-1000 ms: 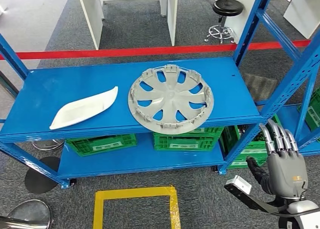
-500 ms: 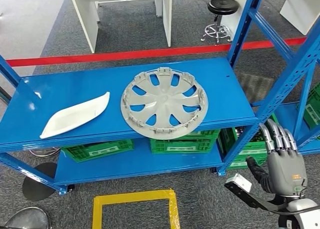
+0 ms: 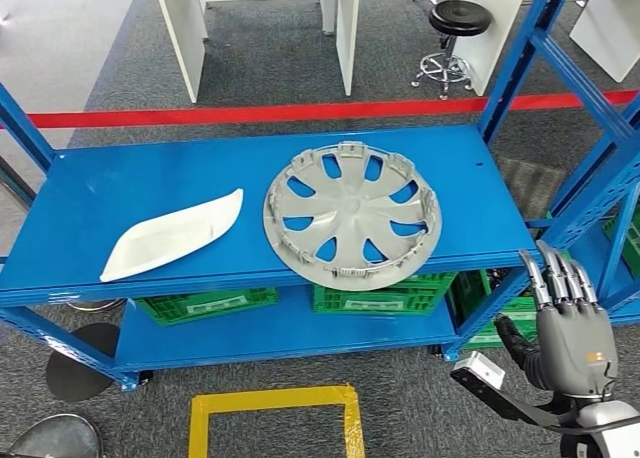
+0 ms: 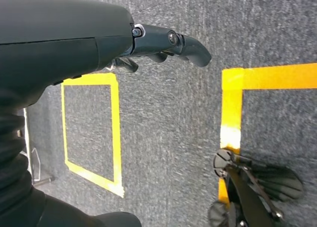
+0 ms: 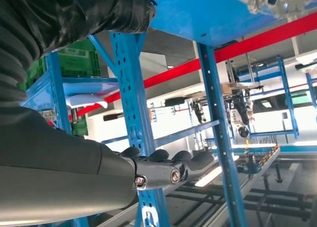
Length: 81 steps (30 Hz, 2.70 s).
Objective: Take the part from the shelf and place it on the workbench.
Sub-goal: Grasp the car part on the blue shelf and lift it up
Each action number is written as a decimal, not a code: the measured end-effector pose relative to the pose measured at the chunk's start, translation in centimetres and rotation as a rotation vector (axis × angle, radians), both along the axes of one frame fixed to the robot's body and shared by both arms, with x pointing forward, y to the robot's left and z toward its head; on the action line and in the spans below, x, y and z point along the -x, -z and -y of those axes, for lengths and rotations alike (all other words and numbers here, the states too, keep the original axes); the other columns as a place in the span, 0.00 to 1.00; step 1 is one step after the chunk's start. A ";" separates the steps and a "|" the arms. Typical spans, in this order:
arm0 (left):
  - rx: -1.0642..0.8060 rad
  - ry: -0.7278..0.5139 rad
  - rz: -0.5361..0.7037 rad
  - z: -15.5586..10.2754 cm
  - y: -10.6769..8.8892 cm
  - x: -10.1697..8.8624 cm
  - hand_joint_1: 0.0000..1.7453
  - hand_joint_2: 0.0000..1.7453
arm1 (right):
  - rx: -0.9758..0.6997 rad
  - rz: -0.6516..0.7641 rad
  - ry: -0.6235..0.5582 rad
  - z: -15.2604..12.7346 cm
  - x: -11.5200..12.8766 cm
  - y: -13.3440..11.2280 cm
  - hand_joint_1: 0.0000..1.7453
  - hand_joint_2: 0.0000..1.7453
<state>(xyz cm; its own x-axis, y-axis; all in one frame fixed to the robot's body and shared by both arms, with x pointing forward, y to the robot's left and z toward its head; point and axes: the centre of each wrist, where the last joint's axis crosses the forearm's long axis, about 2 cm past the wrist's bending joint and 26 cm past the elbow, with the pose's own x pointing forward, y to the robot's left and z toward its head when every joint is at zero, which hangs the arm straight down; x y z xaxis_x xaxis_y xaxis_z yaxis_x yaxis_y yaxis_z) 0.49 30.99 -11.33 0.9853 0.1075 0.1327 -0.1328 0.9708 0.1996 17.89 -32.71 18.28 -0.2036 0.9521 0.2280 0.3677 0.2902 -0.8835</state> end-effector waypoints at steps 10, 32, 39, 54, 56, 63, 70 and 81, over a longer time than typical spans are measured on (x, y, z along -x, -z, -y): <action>-0.011 0.003 0.000 -0.1 0.0 -0.1 0.00 1.00 | 0.003 -0.048 0.003 0.2 -0.1 0.1 0.00 1.00; -0.009 0.002 -0.001 -0.2 0.0 0.2 0.00 1.00 | 0.034 -0.168 0.011 1.2 -0.7 0.7 0.00 1.00; -0.007 0.002 0.004 -0.2 0.0 -0.1 0.00 1.00 | 0.040 -0.168 0.010 1.2 -0.8 0.7 0.00 1.00; -0.047 -0.001 -0.009 -0.4 0.0 0.3 0.00 1.00 | 0.035 -0.198 0.020 1.3 -0.9 0.8 0.00 1.00; -0.053 -0.001 -0.008 -0.4 0.0 0.3 0.00 1.00 | 0.028 -0.209 0.022 1.3 -0.9 0.8 0.00 1.00; -0.055 -0.002 -0.010 -0.4 0.0 0.4 0.00 1.00 | 0.024 -0.233 0.028 1.4 -0.6 1.2 0.00 1.00; -0.037 0.005 0.001 -0.3 0.0 0.0 0.00 1.00 | 0.027 -0.300 -0.012 1.3 -1.3 1.5 0.00 1.00; -0.030 0.017 -0.009 -0.6 0.0 0.0 0.00 1.00 | -0.149 -0.424 -0.341 -1.3 -4.0 1.6 0.00 1.00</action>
